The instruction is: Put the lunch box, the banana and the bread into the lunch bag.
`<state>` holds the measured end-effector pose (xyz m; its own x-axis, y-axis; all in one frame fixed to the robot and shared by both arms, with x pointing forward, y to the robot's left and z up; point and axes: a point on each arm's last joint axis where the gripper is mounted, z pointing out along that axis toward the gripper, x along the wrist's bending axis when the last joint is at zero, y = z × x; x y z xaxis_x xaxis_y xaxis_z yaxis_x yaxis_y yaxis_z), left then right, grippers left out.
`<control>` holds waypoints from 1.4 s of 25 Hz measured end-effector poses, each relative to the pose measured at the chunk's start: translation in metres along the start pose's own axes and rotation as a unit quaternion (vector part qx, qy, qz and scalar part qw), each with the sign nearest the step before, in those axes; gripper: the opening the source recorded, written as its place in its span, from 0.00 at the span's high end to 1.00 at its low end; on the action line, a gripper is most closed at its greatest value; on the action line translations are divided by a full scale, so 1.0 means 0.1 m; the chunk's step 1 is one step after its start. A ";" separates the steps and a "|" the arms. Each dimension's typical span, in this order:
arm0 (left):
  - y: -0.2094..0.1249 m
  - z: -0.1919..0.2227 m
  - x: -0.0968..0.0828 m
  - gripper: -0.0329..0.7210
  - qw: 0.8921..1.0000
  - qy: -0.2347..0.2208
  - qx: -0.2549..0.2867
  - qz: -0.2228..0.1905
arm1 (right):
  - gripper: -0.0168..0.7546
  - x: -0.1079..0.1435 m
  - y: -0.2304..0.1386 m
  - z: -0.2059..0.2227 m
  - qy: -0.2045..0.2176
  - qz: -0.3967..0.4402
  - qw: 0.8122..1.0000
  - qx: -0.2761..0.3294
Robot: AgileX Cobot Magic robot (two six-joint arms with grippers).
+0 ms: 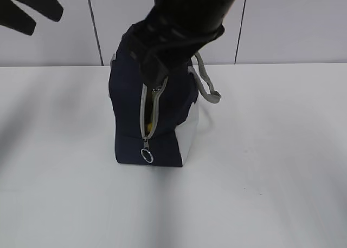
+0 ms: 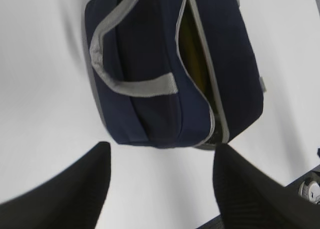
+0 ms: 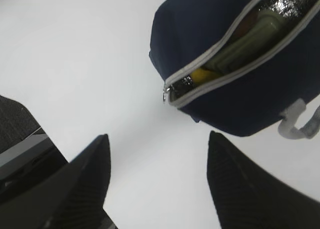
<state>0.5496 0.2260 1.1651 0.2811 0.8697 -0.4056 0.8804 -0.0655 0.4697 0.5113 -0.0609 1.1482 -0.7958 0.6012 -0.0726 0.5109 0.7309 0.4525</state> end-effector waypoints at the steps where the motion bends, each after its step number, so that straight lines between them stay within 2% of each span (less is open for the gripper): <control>1: -0.06 -0.02 0.00 0.37 1.000 0.004 0.003 0.000 | 0.40 0.01 -0.05 -0.02 -0.002 0.001 1.000 -0.007; 8: -0.38 -0.02 0.02 0.37 0.999 0.009 0.030 -0.011 | 0.40 0.18 -0.54 0.16 0.004 -0.007 0.994 -0.108; 13: -0.44 -0.01 0.02 0.37 0.999 0.009 0.036 -0.014 | 0.40 0.29 -0.98 0.58 0.010 -0.007 0.988 -0.154; 18: -0.45 -0.01 0.02 0.37 0.999 0.009 0.036 -0.010 | 0.40 0.29 -1.26 0.87 -0.023 0.026 0.979 -0.199; 29: -0.53 0.18 0.13 0.38 0.999 0.017 0.035 -0.013 | 0.40 0.19 -1.36 0.92 -0.099 0.065 0.951 -0.284; 32: -0.52 0.19 0.14 0.38 0.999 0.018 0.027 -0.012 | 0.40 0.19 -1.34 0.94 -0.103 0.063 0.945 -0.303; 35: -0.51 0.19 0.15 0.38 1.000 0.020 0.018 -0.011 | 0.40 0.22 -1.34 1.10 -0.081 0.064 0.946 -0.307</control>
<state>0.5163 0.2330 1.1208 0.2462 0.8903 -0.3831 0.8996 -0.0628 0.4321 0.4610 -0.1100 0.9887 -0.6550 0.7497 -0.0944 0.2750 0.3529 0.8943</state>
